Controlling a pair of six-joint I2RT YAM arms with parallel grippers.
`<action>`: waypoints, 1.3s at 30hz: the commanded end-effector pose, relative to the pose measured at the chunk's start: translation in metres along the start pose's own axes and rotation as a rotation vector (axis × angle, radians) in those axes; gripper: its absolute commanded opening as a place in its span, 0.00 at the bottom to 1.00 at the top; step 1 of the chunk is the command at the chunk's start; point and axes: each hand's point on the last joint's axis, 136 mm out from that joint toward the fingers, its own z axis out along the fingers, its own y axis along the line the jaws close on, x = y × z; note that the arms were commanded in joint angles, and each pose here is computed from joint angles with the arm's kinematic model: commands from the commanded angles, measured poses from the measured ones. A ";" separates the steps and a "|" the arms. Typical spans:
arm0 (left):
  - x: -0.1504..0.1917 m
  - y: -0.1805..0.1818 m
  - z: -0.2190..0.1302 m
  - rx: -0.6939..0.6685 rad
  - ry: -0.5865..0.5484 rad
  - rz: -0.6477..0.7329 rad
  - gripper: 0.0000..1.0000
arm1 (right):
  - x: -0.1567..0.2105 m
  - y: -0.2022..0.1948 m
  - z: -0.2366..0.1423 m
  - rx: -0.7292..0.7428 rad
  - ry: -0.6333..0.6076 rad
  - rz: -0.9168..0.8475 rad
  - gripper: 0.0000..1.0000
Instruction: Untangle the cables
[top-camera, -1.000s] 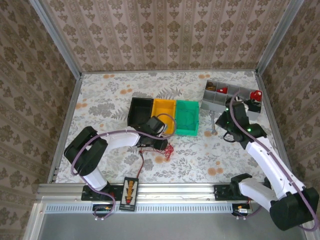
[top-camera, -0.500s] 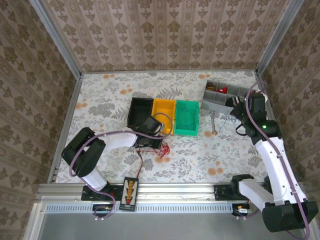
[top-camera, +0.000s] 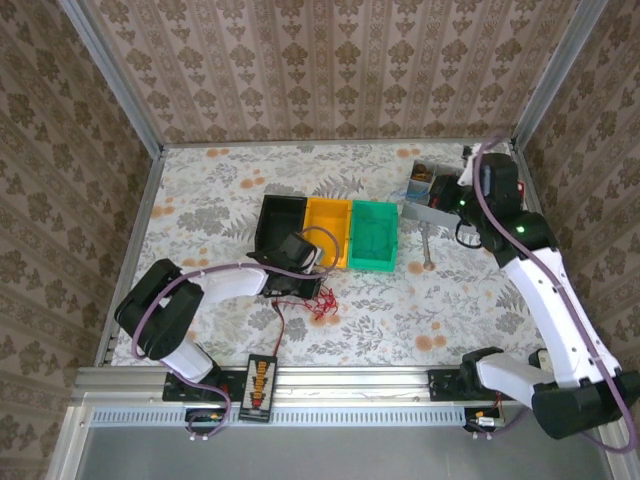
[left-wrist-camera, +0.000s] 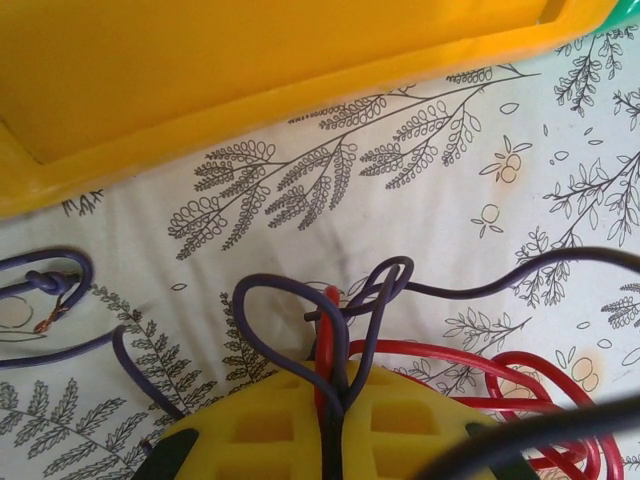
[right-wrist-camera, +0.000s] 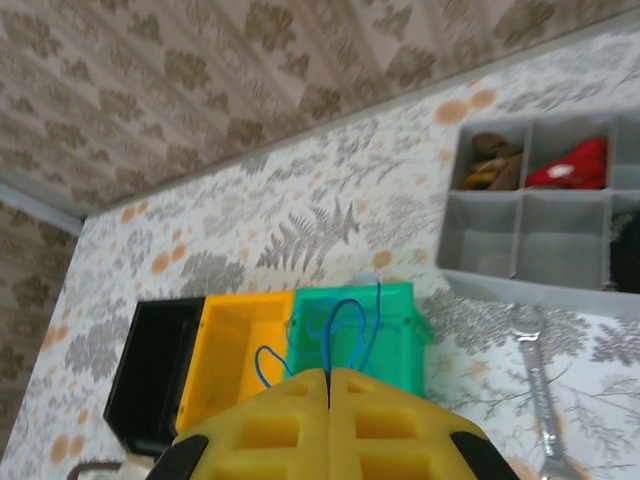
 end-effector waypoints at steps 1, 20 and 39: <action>0.008 0.005 -0.005 -0.009 0.028 -0.011 0.00 | 0.004 0.019 0.015 -0.051 0.033 -0.036 0.00; 0.010 0.006 -0.008 -0.008 0.014 -0.013 0.00 | 0.090 0.002 0.099 0.039 0.236 -0.062 0.00; 0.009 0.007 -0.017 -0.008 -0.009 -0.019 0.00 | 0.154 -0.035 0.166 0.278 0.400 -0.107 0.01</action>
